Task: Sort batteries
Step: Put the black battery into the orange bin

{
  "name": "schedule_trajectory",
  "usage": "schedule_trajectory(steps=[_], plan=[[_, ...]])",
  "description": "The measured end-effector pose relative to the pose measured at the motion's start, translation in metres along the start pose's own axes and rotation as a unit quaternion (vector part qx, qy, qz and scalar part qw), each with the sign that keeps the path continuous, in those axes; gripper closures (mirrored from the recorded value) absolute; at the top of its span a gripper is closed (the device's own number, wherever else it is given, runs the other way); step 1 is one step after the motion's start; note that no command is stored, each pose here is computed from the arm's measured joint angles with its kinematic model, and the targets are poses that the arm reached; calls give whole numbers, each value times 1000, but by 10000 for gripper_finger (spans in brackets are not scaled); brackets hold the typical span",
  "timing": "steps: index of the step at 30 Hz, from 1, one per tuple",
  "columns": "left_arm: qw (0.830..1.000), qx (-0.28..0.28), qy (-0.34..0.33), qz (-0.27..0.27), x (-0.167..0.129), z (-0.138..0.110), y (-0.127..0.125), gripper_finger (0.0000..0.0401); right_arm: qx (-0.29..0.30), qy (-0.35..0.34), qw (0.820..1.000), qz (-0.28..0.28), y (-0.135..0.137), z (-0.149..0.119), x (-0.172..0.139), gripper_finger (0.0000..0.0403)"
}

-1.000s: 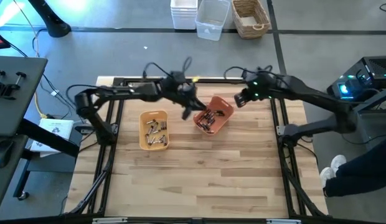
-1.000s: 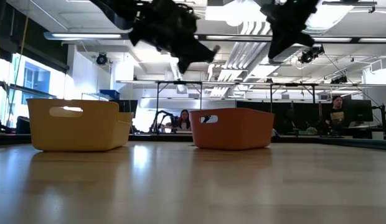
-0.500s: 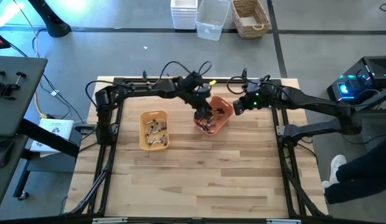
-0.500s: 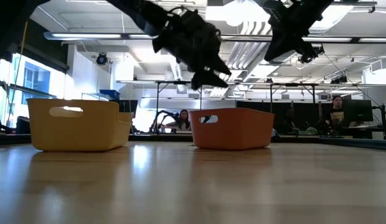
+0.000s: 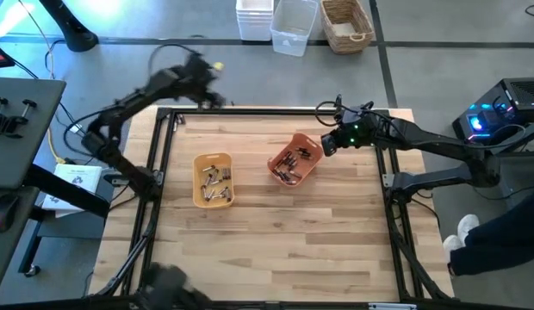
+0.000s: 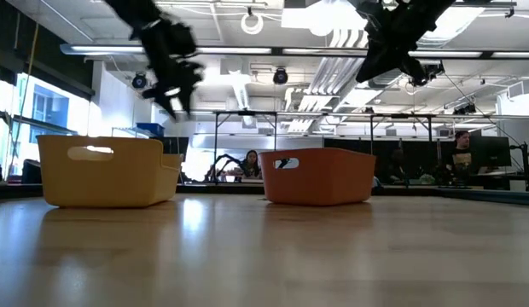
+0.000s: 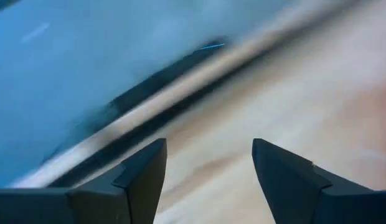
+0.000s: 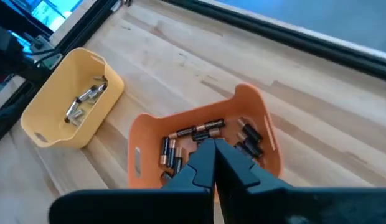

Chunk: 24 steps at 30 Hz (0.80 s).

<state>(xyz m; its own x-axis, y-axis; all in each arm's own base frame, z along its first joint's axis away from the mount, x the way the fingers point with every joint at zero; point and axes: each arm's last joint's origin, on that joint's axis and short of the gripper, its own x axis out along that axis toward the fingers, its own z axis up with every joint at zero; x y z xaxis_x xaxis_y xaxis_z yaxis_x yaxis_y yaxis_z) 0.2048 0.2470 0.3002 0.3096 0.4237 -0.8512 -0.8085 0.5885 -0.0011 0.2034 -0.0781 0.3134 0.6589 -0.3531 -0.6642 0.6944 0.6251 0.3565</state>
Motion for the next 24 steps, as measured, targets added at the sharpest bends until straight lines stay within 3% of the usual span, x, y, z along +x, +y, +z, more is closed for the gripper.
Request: schedule_trajectory(steps=[3,6,7,11,16,21,24], plan=[[989,-111,32,89,16,-27,54,178,-3,-13,1000,2,0,4,3,403],[969,-203,69,121,47,-54,87,186,-2,-33,999,11,1,11,10,403],[967,-211,75,125,57,-59,91,188,-2,-37,999,15,2,12,12,403],[955,-238,46,168,85,-54,90,197,0,-41,999,35,5,17,23,403],[932,-264,60,240,110,-53,91,207,-5,-14,998,55,7,16,37,403],[918,-296,106,240,108,-59,84,219,-20,-1,998,52,6,14,41,403],[902,-334,114,250,97,-62,79,225,-25,-6,999,42,4,15,41,403]])
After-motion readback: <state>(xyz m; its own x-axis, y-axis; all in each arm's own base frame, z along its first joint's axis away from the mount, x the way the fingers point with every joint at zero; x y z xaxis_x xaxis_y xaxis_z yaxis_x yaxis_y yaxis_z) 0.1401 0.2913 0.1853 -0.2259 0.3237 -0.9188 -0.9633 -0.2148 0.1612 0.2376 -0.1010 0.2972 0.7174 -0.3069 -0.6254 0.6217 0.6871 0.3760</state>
